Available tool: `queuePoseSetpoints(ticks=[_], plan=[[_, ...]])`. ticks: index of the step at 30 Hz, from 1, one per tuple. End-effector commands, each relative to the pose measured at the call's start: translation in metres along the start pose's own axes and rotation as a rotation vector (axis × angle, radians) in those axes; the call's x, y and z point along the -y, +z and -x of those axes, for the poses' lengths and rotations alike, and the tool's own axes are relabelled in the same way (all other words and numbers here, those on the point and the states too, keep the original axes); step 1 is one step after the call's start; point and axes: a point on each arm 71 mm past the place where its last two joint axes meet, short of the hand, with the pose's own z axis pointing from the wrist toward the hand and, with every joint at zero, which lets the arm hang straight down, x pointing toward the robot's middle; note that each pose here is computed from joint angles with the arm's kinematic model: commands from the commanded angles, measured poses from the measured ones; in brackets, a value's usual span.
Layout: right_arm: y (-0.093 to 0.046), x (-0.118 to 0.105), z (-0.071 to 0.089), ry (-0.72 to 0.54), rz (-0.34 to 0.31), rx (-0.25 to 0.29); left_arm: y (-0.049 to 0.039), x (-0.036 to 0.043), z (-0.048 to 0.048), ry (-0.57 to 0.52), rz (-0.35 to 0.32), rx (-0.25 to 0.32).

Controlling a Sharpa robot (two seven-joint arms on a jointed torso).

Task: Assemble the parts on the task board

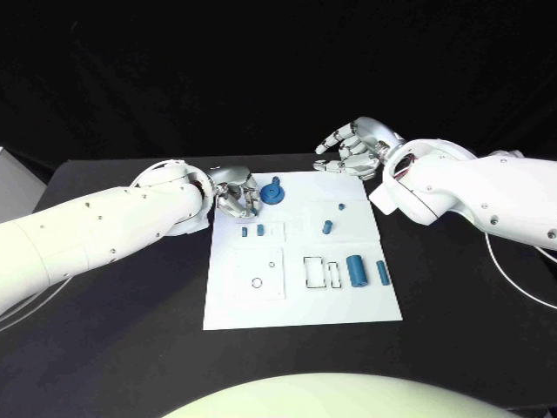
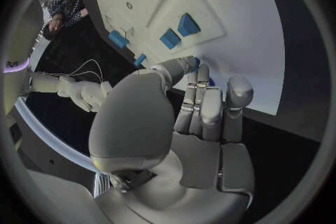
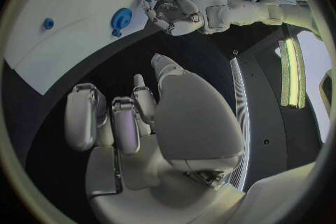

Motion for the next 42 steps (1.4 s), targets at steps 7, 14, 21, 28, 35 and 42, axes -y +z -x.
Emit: queuePoseSetpoints(ticks=[7,14,21,28,35,42], plan=[[-0.0001,-0.001,-0.0005,-0.005,0.012,-0.003,0.0027,0.0031,-0.0024,0.007,-0.005,-0.013],[0.0001,-0.0009,-0.0005,-0.005,0.012,-0.003,0.0042,0.0042,-0.0048,0.011,-0.003,-0.026],[0.0001,-0.0008,-0.0004,-0.005,0.011,-0.003,0.0044,0.0026,-0.007,0.015,0.015,-0.052],[0.0,-0.0005,-0.0002,-0.005,0.011,-0.002,0.004,0.0,-0.0092,0.02,0.038,-0.08],[-0.0001,-0.0001,0.0003,-0.006,0.01,-0.001,0.003,-0.0017,-0.0081,0.02,0.038,-0.067],[-0.0001,-0.0001,0.0003,-0.006,0.011,-0.001,0.0032,-0.0004,-0.0075,0.018,0.029,-0.056]])
